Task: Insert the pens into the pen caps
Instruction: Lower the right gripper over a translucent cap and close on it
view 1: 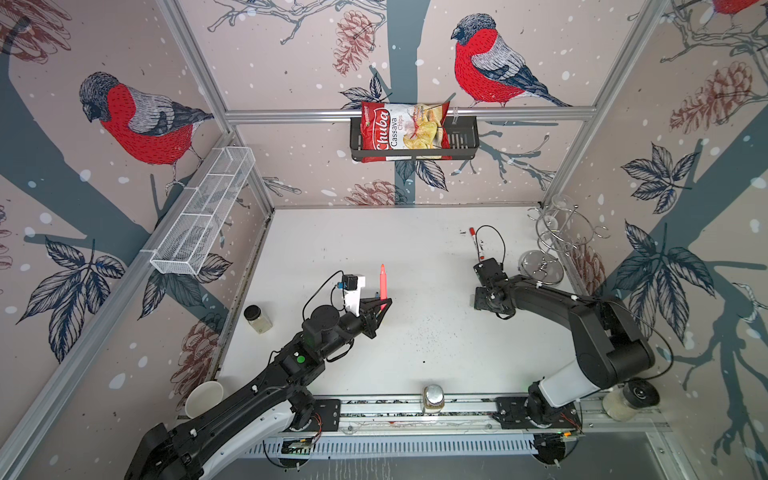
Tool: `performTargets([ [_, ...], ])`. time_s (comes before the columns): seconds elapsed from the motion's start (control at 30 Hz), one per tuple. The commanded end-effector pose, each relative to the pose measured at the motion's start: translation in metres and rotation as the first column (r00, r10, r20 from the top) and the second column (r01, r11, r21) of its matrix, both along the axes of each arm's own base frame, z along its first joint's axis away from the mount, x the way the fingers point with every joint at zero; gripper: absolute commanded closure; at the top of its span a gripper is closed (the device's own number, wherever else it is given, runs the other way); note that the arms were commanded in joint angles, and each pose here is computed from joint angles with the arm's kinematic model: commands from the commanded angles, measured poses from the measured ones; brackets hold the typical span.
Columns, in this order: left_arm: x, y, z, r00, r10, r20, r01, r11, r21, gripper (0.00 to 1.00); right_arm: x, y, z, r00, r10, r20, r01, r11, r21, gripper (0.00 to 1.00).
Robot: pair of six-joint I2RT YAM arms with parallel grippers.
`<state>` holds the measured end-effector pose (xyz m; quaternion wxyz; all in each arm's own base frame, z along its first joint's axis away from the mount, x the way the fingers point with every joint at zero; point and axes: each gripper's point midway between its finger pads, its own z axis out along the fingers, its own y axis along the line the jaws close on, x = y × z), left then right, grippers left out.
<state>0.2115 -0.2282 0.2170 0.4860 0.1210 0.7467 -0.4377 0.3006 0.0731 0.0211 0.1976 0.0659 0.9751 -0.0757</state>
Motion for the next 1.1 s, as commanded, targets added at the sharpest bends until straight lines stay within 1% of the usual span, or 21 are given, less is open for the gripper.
performTargets([
  [0.0, 0.001, 0.002, 0.006, 1.0, 0.01, 0.024, -0.01, 1.0, -0.004, 1.0, 0.004, -0.001, 0.001, 1.0, 0.005, 0.011, -0.005, 1.0, -0.019, 0.28],
  [0.33, 0.0, 0.005, 0.005, 1.0, 0.018, 0.024, -0.018, 1.0, 0.0, 1.0, 0.015, 0.005, -0.002, 1.0, 0.03, 0.003, -0.029, 1.0, -0.003, 0.36],
  [0.4, 0.0, 0.006, 0.004, 0.999, 0.022, 0.023, -0.022, 1.0, 0.002, 1.0, 0.017, 0.007, -0.002, 0.999, 0.036, 0.003, -0.036, 0.999, 0.003, 0.39],
  [0.53, 0.0, 0.008, 0.003, 0.999, 0.028, 0.022, -0.028, 1.0, 0.002, 1.0, 0.017, 0.013, -0.003, 0.999, 0.045, 0.0, -0.045, 0.999, 0.031, 0.49],
  [0.67, 0.0, 0.008, 0.003, 0.999, 0.03, 0.024, -0.03, 1.0, 0.001, 1.0, 0.013, 0.015, -0.006, 0.999, 0.05, -0.009, -0.049, 0.998, 0.038, 0.54],
  [0.93, 0.001, 0.008, 0.002, 0.999, 0.032, 0.025, -0.032, 0.999, 0.007, 1.0, 0.004, 0.026, -0.006, 0.998, 0.068, -0.01, -0.067, 0.992, 0.107, 0.56],
  [1.07, 0.001, 0.008, 0.004, 0.999, 0.032, 0.027, -0.032, 0.999, 0.004, 1.0, 0.001, 0.025, -0.007, 0.998, 0.059, -0.011, -0.057, 0.994, 0.096, 0.55],
])
